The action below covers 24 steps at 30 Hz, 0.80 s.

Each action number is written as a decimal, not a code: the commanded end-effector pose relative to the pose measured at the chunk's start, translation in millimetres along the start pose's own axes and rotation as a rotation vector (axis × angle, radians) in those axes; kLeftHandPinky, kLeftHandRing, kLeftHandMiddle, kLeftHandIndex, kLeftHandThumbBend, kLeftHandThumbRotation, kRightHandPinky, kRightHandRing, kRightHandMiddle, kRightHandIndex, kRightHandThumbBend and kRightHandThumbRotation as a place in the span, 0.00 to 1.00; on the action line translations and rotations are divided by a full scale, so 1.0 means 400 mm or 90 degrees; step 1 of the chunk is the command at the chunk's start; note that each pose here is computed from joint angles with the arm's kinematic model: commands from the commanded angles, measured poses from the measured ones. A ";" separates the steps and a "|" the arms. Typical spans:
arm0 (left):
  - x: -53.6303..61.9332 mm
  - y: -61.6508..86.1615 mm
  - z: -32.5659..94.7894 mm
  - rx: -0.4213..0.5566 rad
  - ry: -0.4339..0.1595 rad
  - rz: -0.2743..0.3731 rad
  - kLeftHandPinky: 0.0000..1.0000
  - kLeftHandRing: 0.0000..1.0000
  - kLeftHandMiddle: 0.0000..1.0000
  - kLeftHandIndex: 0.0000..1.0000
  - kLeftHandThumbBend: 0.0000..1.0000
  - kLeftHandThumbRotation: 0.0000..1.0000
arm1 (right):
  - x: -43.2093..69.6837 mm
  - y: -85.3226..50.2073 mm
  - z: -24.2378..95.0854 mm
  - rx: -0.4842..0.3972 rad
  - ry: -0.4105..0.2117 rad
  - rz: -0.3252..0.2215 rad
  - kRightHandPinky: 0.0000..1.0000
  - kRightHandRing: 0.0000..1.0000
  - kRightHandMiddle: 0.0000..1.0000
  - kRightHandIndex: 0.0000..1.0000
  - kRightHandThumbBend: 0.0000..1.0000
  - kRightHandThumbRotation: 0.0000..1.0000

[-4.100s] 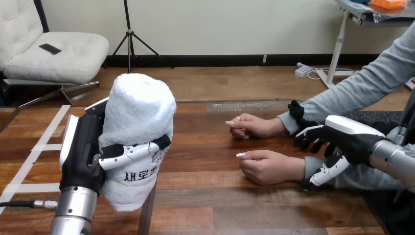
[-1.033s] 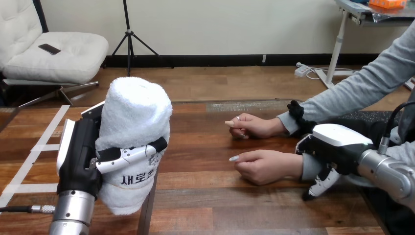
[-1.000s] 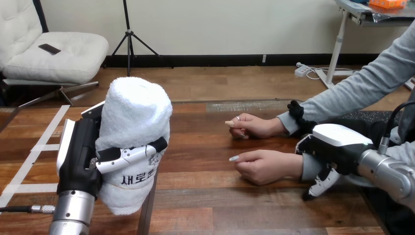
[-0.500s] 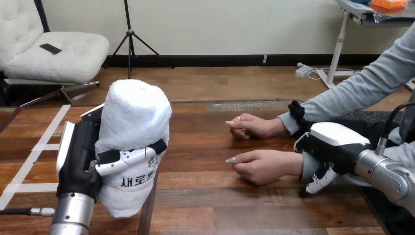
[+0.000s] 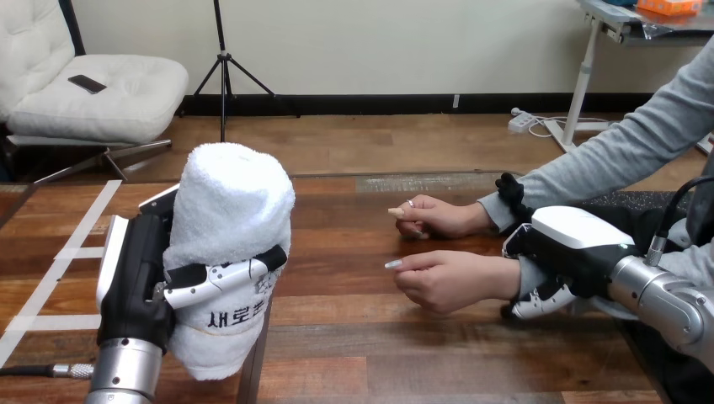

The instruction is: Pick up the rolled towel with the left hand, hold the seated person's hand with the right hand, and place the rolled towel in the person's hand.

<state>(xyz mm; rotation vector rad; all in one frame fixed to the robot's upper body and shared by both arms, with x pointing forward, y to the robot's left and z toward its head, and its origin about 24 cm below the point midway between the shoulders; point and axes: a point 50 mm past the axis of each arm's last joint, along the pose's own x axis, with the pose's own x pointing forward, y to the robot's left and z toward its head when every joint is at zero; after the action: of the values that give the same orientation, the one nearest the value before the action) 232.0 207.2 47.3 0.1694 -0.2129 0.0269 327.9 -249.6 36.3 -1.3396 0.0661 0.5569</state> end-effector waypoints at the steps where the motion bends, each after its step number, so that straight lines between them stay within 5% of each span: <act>1: 0.030 -0.005 0.048 -0.013 -0.075 0.000 0.29 0.34 0.38 0.40 0.60 0.00 | 0.021 -0.046 0.025 -0.001 -0.025 -0.047 0.27 0.32 0.38 0.40 0.53 0.23; 24: 0.031 -0.006 0.051 -0.010 -0.076 0.002 0.28 0.33 0.38 0.39 0.60 0.00 | 0.019 -0.048 0.025 -0.009 -0.031 -0.053 0.27 0.32 0.38 0.41 0.42 0.24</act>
<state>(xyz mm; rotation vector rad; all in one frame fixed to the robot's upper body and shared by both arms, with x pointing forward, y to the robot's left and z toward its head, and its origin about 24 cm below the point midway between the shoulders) 231.7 203.8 46.5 0.1559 -0.2164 0.0172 327.6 -249.7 36.2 -1.3376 0.0590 0.5539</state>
